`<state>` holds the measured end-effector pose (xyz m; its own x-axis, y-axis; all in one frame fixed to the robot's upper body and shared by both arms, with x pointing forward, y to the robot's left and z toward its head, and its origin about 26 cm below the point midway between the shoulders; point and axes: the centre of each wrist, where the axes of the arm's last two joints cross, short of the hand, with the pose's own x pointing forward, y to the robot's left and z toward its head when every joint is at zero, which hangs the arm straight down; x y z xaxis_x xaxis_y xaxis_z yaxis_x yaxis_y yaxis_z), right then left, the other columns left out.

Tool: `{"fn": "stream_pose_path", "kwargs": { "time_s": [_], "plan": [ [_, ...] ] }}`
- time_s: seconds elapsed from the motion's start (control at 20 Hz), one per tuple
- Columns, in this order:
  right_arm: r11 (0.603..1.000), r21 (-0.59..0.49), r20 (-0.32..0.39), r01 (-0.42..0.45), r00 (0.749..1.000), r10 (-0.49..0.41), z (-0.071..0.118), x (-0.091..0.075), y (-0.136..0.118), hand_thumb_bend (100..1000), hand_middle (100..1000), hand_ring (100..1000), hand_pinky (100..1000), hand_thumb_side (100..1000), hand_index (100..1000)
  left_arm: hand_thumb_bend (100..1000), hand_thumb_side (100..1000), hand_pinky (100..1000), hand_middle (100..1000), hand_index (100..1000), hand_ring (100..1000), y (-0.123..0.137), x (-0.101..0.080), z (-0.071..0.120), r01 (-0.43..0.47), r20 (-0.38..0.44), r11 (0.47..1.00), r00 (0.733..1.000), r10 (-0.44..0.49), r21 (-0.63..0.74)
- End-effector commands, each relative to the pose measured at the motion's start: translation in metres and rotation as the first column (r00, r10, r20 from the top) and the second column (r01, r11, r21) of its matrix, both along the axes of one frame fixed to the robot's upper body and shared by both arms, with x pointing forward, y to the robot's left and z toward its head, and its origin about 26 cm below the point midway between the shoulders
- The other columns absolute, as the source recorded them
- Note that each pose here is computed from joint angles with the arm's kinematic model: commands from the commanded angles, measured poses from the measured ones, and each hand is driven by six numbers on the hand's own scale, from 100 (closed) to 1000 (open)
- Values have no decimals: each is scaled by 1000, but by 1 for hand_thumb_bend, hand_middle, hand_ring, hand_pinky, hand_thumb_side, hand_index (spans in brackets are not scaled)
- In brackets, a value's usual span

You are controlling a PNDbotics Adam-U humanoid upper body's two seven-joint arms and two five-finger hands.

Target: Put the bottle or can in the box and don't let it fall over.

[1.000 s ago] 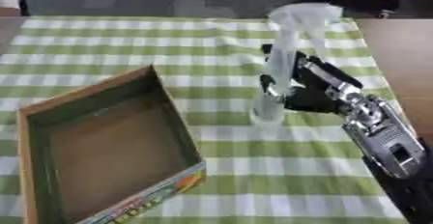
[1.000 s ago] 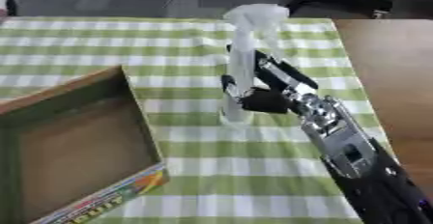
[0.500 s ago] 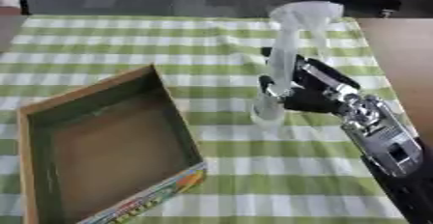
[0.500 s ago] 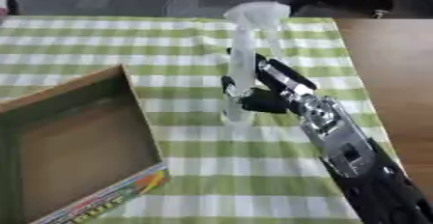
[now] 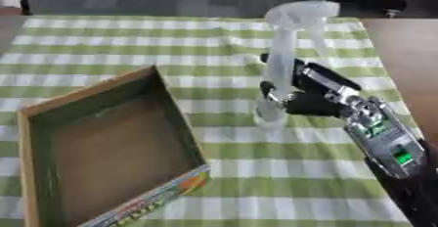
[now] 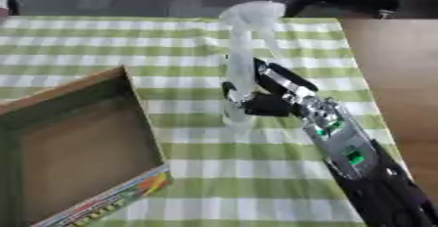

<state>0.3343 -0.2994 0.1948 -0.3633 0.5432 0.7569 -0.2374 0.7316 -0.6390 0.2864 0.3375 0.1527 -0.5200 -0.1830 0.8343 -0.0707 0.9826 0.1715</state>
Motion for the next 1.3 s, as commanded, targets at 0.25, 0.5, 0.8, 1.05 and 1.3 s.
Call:
{"fn": "stream_pose_path", "kwargs": {
  "time_s": [0.25,0.5,0.8,1.05,1.3],
  "plan": [
    [999,-36,6,22,1000,-22,4,0,-7,100,1000,1000,972,380,1000,100,814,921,938,836,833,2,-1,8,1,25,1000,1000,-1,20],
    [997,-52,20,53,998,-52,3,2,-8,100,1000,1000,972,350,1000,100,814,921,938,835,833,1,-1,8,2,25,1000,1000,-3,20],
    [997,-54,11,61,998,-61,1,4,-9,100,1000,1000,971,375,1000,100,815,922,938,835,833,2,-1,8,2,22,1000,1000,-3,21],
    [998,-32,-14,62,998,-63,-1,6,-10,100,1000,1000,970,465,1000,100,815,922,939,835,833,2,-1,7,3,20,1000,1000,-3,22],
    [999,23,-52,25,998,-24,-3,6,-10,100,1000,1000,976,594,1000,100,814,923,939,835,833,2,-1,7,3,19,1000,1000,-4,23]
  ]
}}
